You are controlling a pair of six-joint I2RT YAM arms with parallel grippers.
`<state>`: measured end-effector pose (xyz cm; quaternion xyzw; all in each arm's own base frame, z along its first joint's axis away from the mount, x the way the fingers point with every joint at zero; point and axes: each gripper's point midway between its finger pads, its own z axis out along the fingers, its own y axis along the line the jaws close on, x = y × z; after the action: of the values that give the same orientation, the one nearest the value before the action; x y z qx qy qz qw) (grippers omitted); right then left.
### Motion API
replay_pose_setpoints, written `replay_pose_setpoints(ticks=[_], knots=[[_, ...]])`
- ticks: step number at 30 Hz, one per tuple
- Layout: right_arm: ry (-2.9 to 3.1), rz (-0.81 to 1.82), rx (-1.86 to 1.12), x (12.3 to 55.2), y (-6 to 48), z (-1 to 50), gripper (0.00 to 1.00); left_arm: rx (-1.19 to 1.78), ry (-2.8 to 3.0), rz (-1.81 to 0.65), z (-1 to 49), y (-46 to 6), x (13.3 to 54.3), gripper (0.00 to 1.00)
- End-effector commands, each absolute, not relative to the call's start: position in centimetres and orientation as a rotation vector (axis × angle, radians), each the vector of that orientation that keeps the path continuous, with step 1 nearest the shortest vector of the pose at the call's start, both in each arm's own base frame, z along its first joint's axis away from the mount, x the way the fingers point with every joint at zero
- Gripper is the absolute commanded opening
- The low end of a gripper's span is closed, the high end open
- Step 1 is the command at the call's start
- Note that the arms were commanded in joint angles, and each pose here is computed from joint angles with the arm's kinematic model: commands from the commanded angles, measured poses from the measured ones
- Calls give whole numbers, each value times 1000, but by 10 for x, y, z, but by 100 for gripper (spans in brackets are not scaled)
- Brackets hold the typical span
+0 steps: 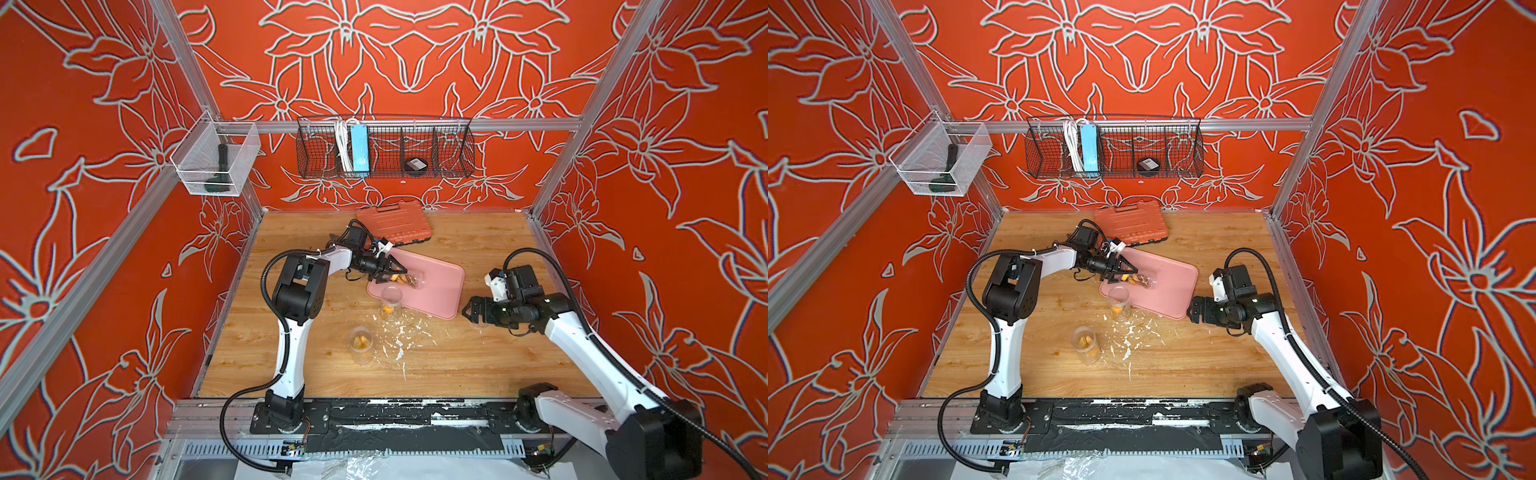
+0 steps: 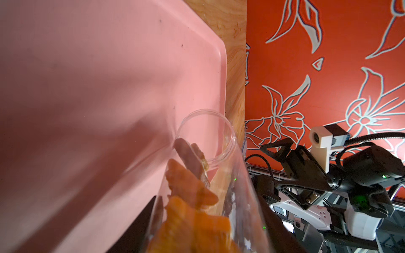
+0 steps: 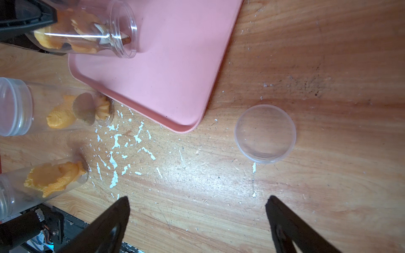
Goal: Pour the cookies out of the jar
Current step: Pour the cookies in the jar onto the tray.
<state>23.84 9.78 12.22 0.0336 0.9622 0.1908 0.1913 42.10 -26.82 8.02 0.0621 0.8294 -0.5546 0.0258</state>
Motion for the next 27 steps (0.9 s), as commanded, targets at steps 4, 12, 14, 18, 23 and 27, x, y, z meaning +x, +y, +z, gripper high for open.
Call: replay_pose_setpoints(ticks=[4,12,14,18,23,27], knots=[[2723,511,78,234,96,115,99,220,2556,-1655,87,-264,425,57],[2724,511,75,235,97,115,99,218,2521,-1636,105,-263,423,57],[2726,513,72,235,98,115,99,225,2504,-1633,114,-263,423,57],[2729,510,69,234,98,114,99,218,2474,-1590,128,-262,426,57],[2734,507,66,233,98,114,99,226,2440,-1704,135,-268,416,57],[2732,502,63,232,98,115,99,225,2475,-1641,126,-266,418,57]])
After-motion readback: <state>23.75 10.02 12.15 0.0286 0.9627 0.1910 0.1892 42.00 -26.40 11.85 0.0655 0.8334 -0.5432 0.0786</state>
